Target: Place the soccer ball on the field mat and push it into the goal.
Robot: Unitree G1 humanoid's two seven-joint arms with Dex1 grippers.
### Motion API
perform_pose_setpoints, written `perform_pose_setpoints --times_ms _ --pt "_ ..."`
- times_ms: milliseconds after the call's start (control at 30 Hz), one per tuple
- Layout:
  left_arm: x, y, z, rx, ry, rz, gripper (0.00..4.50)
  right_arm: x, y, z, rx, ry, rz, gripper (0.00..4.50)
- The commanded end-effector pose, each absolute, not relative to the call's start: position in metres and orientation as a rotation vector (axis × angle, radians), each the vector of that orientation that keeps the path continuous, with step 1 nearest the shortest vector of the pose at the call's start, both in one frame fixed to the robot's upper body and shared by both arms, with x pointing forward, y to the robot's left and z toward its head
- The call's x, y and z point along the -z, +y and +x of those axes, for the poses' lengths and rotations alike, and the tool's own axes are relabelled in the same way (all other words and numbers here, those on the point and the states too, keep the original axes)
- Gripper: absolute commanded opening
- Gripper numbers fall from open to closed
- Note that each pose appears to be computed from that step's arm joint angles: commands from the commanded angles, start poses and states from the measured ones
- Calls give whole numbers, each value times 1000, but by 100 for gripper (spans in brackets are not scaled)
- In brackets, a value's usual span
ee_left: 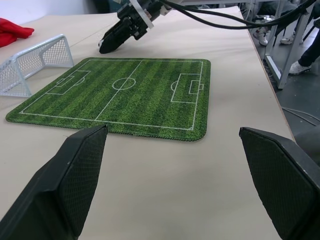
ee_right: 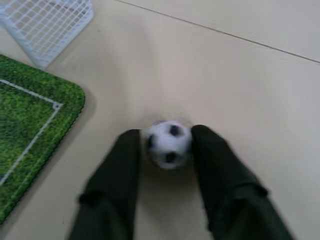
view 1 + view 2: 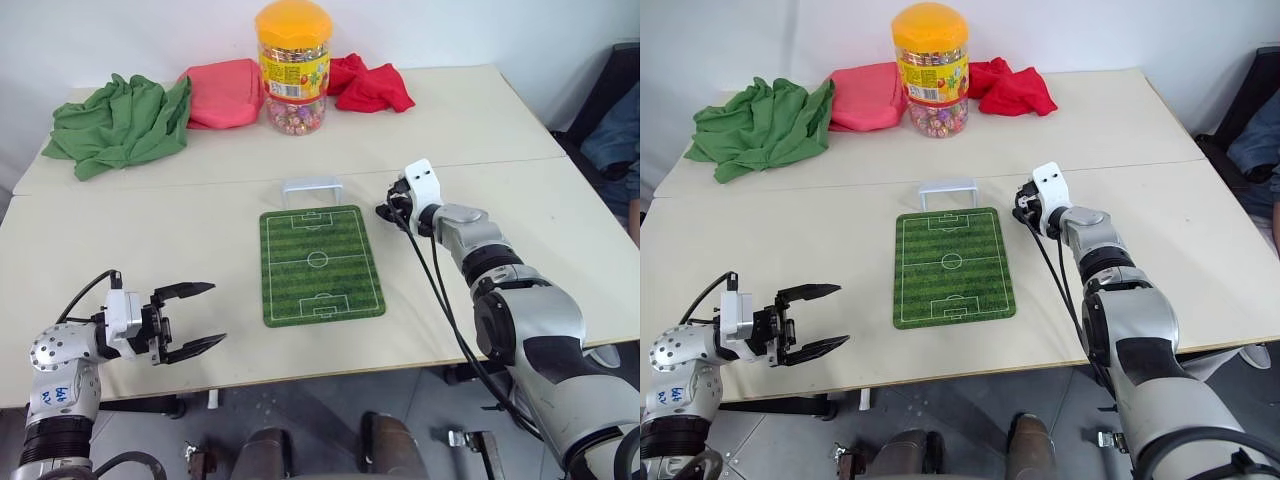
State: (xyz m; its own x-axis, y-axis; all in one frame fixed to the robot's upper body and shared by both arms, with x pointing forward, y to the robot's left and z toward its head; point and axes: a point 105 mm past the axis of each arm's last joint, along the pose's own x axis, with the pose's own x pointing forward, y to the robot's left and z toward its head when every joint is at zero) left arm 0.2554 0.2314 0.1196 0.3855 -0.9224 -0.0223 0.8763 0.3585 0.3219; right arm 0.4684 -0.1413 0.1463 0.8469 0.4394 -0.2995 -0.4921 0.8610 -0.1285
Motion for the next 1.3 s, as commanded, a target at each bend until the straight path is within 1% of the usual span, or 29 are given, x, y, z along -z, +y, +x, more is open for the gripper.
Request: perform_pose_setpoints --times_ms 33,167,300,367,433,533,600,667,733,800,933,1033,1100,1200,1300 --pt "-128 234 257 1152 -210 326 450 -157 -145 471 -485 233 -217 84" --pt "-129 232 259 1159 -215 325 450 -178 -143 471 -542 170 -245 84" --pt "-129 229 260 1183 -218 317 450 -200 -132 462 -717 113 -311 84" --pt "-127 227 259 1198 -215 313 450 -201 -130 454 -811 118 -351 84" --pt "-126 226 258 1216 -209 310 450 -200 -130 445 -893 127 -417 84" --pt "-125 226 256 1250 -199 312 450 -192 -130 430 -1019 206 -527 84" --pt "-124 224 254 1273 -198 310 450 -188 -125 416 -1112 227 -587 84" --pt "-124 223 250 1305 -196 305 450 -183 -119 399 -1196 241 -635 84" --pt "-122 222 246 1332 -190 295 450 -177 -108 374 -1301 245 -703 84" --pt "-120 224 245 1337 -183 288 450 -173 -94 350 -1384 243 -721 84" --pt "-115 227 245 1322 -174 275 450 -172 -70 325 -1442 232 -722 84" --pt "-108 231 241 1301 -156 266 450 -163 -52 312 -1495 244 -749 84" --pt "-102 232 239 1288 -144 273 450 -157 -44 308 -1522 247 -763 84" --pt "-95 234 237 1283 -125 292 450 -153 -39 305 -1547 253 -773 84" --pt "-94 232 235 1261 -143 281 450 -147 -29 308 -1561 256 -785 84"
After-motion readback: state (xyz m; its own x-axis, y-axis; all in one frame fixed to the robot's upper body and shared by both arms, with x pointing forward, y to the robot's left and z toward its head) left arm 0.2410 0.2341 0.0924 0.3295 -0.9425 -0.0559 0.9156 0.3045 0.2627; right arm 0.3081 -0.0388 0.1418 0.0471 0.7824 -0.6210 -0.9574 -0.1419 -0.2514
